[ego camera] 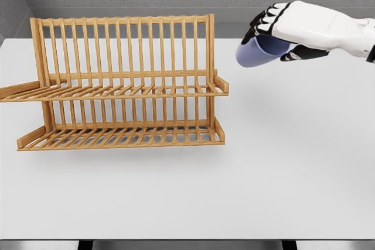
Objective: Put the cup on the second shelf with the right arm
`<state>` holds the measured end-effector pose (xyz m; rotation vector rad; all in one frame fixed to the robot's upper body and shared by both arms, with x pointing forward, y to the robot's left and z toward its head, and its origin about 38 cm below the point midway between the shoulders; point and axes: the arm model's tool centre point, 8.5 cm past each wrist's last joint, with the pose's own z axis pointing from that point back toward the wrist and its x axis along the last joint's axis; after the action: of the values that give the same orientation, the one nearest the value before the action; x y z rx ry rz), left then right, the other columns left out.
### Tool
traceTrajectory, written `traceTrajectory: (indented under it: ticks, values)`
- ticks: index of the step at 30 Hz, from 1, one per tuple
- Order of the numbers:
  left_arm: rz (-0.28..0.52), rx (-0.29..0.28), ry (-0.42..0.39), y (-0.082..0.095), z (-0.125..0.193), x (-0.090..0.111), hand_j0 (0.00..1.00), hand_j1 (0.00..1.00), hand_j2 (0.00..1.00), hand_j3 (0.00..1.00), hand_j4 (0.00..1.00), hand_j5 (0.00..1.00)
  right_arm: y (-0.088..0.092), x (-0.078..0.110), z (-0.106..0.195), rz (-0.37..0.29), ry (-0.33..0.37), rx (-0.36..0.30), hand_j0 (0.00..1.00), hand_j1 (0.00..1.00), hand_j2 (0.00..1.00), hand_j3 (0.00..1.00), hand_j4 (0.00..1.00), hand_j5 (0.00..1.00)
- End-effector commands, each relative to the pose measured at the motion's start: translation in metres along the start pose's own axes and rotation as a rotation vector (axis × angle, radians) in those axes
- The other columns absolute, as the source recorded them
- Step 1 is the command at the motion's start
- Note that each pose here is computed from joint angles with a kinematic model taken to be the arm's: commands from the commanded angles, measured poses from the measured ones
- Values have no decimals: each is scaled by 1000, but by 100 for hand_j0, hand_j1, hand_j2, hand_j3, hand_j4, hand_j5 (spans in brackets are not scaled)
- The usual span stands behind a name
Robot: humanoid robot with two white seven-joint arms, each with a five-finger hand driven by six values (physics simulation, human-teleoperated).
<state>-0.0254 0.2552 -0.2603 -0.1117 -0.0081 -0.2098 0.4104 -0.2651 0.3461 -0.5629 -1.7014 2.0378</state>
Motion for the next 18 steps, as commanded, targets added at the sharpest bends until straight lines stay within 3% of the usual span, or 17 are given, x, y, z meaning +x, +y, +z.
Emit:
traceTrajectory:
  ticks: [1,13,18]
  values:
    - [0,0,0,0,0,0,100,100,100,100,100,100,0,3,-4,-2,-19,-9,72,72,72,72,72,72]
    - [0,0,0,0,0,0,100,100,100,100,100,100,1,29,-37,21,-161,-19,72,72,72,72,72,72]
    - [-1,0,0,0,0,0,100,100,100,100,100,100,0,36,-48,21,-189,-19,72,72,72,72,72,72]
